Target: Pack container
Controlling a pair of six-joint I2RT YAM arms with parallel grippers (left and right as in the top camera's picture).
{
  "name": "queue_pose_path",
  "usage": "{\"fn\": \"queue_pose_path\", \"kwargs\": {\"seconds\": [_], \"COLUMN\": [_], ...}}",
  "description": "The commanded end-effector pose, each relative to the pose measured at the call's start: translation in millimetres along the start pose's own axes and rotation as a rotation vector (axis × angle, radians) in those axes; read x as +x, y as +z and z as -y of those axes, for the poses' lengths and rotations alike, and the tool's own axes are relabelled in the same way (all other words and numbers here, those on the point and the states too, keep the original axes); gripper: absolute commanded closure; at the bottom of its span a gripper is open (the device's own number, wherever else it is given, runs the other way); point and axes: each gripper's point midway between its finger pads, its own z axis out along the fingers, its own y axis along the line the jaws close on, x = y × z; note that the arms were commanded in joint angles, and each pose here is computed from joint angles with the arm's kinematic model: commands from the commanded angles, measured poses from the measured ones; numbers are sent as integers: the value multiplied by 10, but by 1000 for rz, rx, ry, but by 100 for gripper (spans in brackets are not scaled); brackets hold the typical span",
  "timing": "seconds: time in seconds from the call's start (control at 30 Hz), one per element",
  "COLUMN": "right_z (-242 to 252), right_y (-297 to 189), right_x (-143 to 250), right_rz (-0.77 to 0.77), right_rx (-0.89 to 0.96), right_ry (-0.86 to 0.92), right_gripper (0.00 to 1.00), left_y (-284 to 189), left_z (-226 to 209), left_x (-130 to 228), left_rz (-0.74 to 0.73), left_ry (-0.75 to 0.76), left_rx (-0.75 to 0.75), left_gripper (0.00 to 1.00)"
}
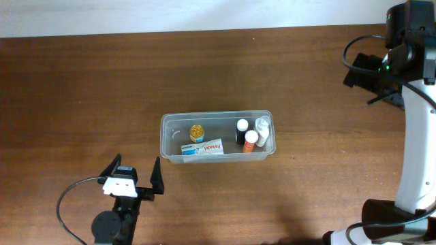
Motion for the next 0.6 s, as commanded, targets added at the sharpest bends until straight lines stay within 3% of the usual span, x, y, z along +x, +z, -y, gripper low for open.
{"fn": "queue_pose_path", "kwargs": {"seconds": [0.0,0.3,0.57], "right_z": [17,13,-233], "right_y": [-40,-627,-1223], "right_x": [-22,123,196], "right_rz": [14,155,472], "right_rx": [-3,-87,-256], "right_ry": [14,-9,-56], "right_gripper": [2,2,2], "left_y": [-2,-2,-2], "left_z": [-24,-24,-24], "left_x": [12,12,12], "left_rz": [0,0,0], "left_ry": [15,15,15], "left_rx": [-12,-12,-12], "left_gripper": [1,1,1]}}
